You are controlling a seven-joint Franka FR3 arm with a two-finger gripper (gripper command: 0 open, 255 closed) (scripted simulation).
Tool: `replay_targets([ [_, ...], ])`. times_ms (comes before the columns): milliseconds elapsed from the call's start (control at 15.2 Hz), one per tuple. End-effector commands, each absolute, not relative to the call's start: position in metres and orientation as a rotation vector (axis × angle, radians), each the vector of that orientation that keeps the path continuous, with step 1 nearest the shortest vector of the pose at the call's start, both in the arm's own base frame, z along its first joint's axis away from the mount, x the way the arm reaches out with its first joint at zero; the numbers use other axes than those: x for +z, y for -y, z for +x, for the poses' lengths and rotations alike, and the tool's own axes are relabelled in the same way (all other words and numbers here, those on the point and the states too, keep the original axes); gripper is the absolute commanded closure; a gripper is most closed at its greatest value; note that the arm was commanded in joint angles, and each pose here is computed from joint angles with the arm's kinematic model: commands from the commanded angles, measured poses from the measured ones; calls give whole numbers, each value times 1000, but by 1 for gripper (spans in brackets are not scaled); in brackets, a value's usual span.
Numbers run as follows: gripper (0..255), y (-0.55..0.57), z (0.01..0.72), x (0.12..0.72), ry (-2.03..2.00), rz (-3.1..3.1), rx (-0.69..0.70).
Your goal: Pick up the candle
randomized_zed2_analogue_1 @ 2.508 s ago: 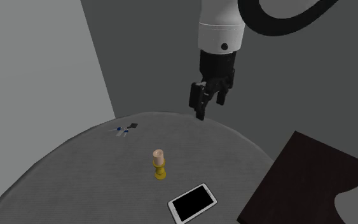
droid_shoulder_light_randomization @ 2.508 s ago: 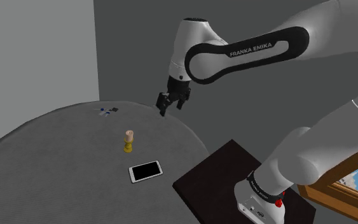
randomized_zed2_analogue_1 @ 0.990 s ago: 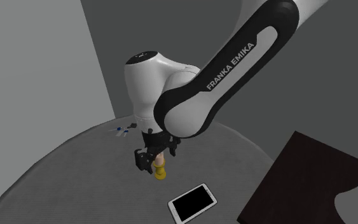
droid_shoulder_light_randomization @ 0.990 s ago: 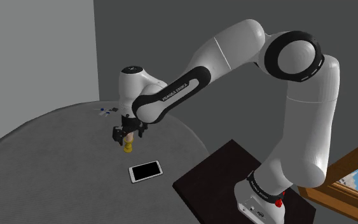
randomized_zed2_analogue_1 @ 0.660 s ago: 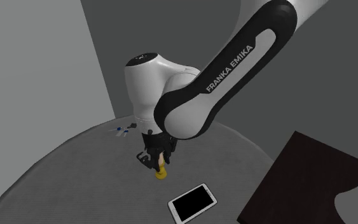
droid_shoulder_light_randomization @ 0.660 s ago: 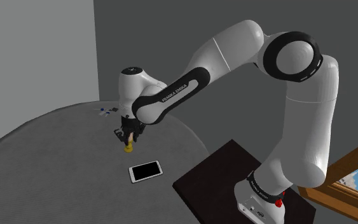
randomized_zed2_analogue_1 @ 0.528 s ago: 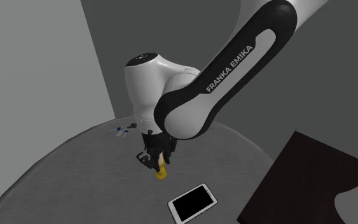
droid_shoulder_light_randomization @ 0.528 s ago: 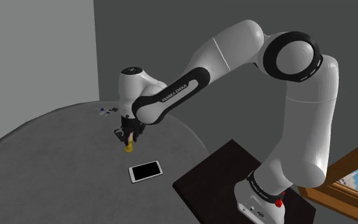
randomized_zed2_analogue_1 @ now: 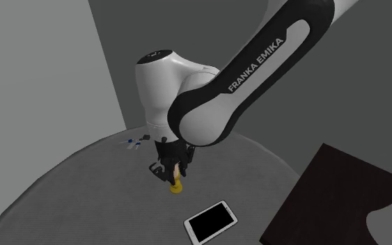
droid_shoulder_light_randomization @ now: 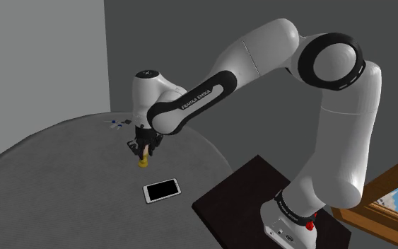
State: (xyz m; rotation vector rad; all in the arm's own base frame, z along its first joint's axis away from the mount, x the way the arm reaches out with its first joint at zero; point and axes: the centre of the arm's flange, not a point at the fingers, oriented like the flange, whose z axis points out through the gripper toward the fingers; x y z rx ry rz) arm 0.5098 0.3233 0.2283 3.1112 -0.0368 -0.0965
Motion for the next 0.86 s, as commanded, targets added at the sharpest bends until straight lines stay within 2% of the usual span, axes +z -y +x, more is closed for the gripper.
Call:
replay_targets([
  [0, 255, -323, 510, 239, 37, 3111, -97],
  [792, 255, -323, 510, 293, 37, 3111, -97],
])
